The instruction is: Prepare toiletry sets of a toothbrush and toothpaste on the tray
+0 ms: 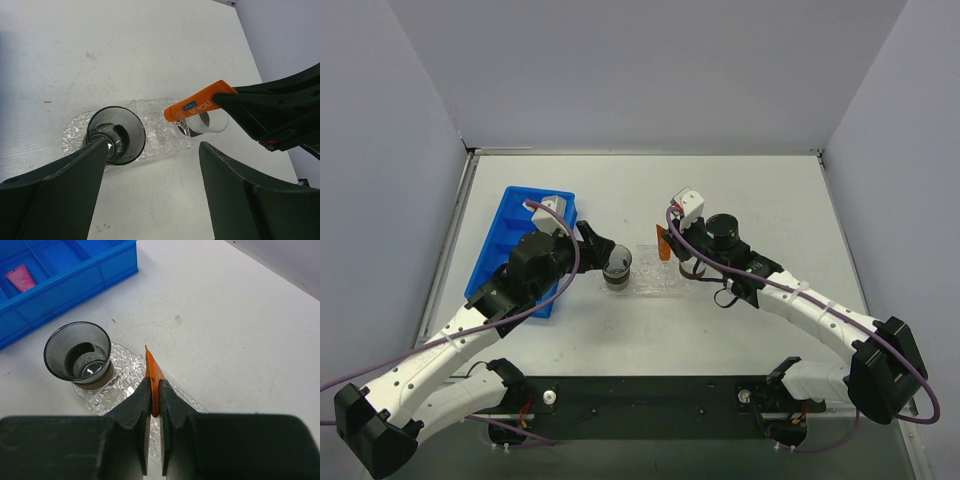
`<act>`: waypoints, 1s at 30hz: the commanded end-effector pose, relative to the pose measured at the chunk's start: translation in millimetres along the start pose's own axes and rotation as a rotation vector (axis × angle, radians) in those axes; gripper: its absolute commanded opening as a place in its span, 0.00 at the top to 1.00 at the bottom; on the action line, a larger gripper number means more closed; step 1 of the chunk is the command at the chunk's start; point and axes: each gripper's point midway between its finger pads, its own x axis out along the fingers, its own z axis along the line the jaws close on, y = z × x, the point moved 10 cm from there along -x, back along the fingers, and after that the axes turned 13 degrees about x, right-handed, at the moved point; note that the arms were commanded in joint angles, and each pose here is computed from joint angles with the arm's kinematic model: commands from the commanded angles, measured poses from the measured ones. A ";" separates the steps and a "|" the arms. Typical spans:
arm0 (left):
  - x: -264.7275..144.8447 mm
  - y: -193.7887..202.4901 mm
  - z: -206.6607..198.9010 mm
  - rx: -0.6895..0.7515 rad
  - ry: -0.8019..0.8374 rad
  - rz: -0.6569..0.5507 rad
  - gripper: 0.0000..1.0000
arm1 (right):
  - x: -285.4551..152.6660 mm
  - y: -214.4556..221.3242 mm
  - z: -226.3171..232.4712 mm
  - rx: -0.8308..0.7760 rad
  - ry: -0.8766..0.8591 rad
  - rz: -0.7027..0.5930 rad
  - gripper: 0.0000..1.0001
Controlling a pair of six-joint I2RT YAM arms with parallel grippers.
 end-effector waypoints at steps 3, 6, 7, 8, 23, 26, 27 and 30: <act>-4.4 -11.2 -4.0 -0.028 0.034 -0.067 0.16 | 5.6 -13.6 2.4 0.007 -0.005 -0.110 1.00; -4.5 -10.9 -3.4 -0.028 0.033 -0.067 0.16 | 7.1 -11.2 1.2 0.012 0.001 -0.111 1.00; -4.9 -11.1 -3.5 -0.028 0.033 -0.068 0.16 | 7.7 -10.1 1.1 0.014 0.001 -0.108 1.00; -4.8 -11.3 -3.6 -0.030 0.034 -0.069 0.16 | 8.3 -10.0 0.7 0.016 0.002 -0.106 1.00; -5.7 -9.6 -3.3 -0.029 0.043 -0.070 0.16 | 12.1 2.0 -3.8 0.025 0.010 -0.087 1.00; -5.3 -10.6 -4.3 -0.029 0.055 -0.075 0.16 | 13.5 4.3 -5.2 0.039 0.015 -0.082 1.00; -5.4 -9.5 -4.4 -0.028 0.059 -0.073 0.16 | 13.6 3.8 -5.5 0.039 0.015 -0.085 1.00; -5.2 -9.8 -5.0 -0.029 0.066 -0.077 0.16 | 15.0 6.0 -6.6 0.039 0.018 -0.081 1.00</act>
